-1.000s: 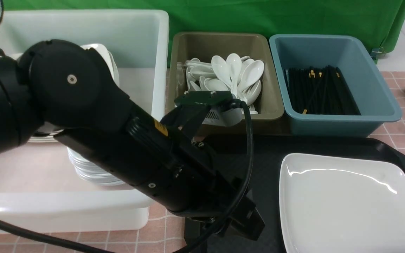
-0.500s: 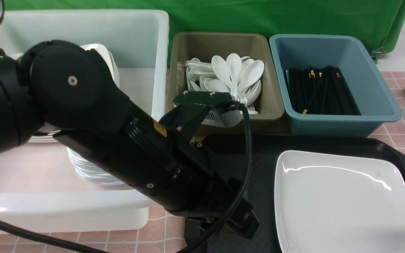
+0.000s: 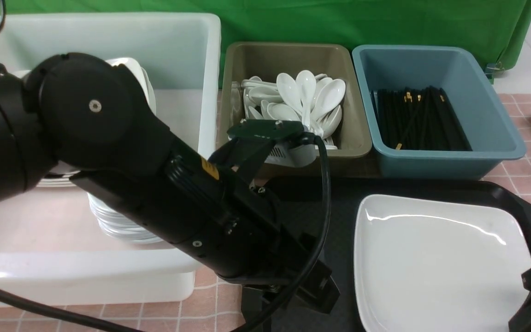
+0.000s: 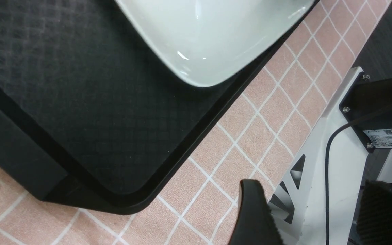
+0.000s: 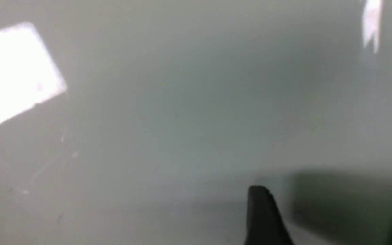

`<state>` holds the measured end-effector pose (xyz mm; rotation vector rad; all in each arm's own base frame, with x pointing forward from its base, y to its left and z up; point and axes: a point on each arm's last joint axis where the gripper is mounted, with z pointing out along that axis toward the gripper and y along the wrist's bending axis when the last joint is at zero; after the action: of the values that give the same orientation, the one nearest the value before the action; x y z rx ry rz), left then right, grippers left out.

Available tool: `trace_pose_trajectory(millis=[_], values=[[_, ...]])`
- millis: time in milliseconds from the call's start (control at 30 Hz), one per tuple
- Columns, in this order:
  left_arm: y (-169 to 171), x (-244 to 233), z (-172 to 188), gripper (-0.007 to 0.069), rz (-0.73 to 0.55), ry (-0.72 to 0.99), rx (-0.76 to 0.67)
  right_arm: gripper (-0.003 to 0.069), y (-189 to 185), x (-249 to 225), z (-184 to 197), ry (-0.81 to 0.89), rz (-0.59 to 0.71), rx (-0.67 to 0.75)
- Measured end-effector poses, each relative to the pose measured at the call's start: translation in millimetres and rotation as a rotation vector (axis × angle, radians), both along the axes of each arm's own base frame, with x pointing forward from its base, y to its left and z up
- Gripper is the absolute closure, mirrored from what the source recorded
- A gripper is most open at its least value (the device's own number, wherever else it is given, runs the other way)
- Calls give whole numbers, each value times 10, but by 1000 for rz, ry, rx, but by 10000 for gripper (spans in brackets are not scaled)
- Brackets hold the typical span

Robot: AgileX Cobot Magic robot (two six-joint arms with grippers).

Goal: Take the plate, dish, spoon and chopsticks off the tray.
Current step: Use the right arm to grab a plate from the dinner plate

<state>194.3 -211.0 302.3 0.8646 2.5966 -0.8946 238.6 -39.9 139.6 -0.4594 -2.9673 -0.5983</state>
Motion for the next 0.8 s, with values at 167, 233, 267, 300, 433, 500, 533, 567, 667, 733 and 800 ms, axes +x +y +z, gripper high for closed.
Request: trace_pose_trajectory(millis=[167, 233, 267, 300, 433, 500, 533, 567, 667, 733, 800], values=[[5, 8, -1, 250, -1, -12, 8, 447, 21, 26, -20, -14, -7, 29], [14, 22, 31, 250, -14, -36, 26, 445, 29, 33, -24, -20, -5, 41], [18, 29, 64, 251, -23, -48, 36, 446, 32, 32, -25, -19, -3, 45], [21, 40, 119, 254, -30, -62, 46, 446, 35, 30, -24, -17, 1, 48], [62, 75, 327, 289, -36, -103, 109, 446, 44, 20, -8, -25, 16, 55], [83, 99, 437, 317, -31, -135, 134, 447, 49, 4, 24, -35, 18, 52], [98, 109, 483, 335, -26, -148, 150, 448, 52, -15, 55, -42, 23, 48], [109, 116, 515, 351, -24, -158, 162, 452, 56, -29, 94, -51, 29, 45], [144, 136, 600, 414, -19, -190, 197, 489, 74, -74, 277, -107, 42, 32], [158, 143, 629, 457, -13, -204, 209, 510, 94, -116, 406, -139, 53, 31], [177, 148, 649, 507, -11, -221, 223, 533, 116, -160, 572, -176, 65, 30]])
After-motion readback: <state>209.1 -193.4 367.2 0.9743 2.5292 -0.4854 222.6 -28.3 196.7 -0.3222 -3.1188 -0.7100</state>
